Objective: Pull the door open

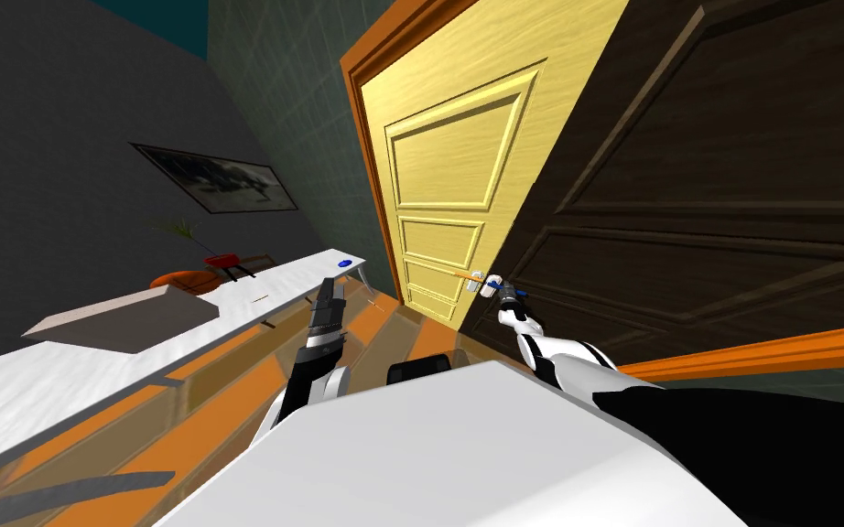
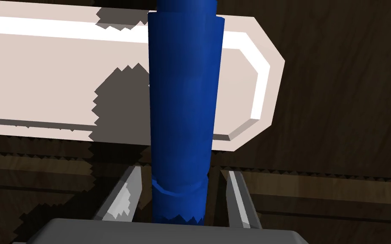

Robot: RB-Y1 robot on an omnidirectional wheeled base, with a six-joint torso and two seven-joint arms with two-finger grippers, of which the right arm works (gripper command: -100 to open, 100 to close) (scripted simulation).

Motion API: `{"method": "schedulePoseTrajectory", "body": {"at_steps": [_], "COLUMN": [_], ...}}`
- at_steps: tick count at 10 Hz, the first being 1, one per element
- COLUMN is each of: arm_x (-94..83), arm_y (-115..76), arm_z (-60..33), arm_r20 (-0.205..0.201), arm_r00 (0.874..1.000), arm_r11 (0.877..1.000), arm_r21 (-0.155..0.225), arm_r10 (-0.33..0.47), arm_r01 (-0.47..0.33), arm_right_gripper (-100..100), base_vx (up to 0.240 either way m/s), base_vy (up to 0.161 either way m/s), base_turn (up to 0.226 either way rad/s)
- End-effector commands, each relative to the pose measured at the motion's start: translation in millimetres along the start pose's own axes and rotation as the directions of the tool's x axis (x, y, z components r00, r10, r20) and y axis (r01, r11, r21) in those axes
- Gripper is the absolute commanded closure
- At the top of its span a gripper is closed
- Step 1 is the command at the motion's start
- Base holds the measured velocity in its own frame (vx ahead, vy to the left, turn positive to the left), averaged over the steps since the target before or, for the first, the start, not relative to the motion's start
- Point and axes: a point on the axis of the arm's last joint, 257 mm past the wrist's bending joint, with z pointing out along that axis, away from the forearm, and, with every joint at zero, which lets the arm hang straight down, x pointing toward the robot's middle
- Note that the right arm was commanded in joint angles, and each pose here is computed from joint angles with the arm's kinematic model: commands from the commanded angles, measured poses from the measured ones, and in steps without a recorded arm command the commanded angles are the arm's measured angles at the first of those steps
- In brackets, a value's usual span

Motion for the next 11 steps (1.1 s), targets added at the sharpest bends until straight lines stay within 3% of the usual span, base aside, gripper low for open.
{"method": "schedulePoseTrajectory", "body": {"at_steps": [1,5,8,11], "arm_x": [-0.8,-0.8,-5.1,12.5], "arm_y": [-0.4,-0.4,-3.5,-3.6], "arm_z": [-0.2,-0.2,-2.2,-0.7], "arm_r20": [0.001,0.001,-0.002,-0.038], "arm_r00": [1.0,1.0,1.0,0.999], "arm_r11": [1.0,1.0,1.0,1.0], "arm_r21": [0.001,0.001,0.01,0.011], "arm_r10": [-0.001,-0.001,-0.009,-0.009], "arm_r01": [0.001,0.001,0.009,0.009], "arm_right_gripper": [100,100,100,100], "base_vx": [-0.031,-0.009,-0.136,-0.196], "base_vy": [-0.012,-0.004,-0.058,-0.033], "base_turn": [0.005,0.009,-0.008,0.025]}}
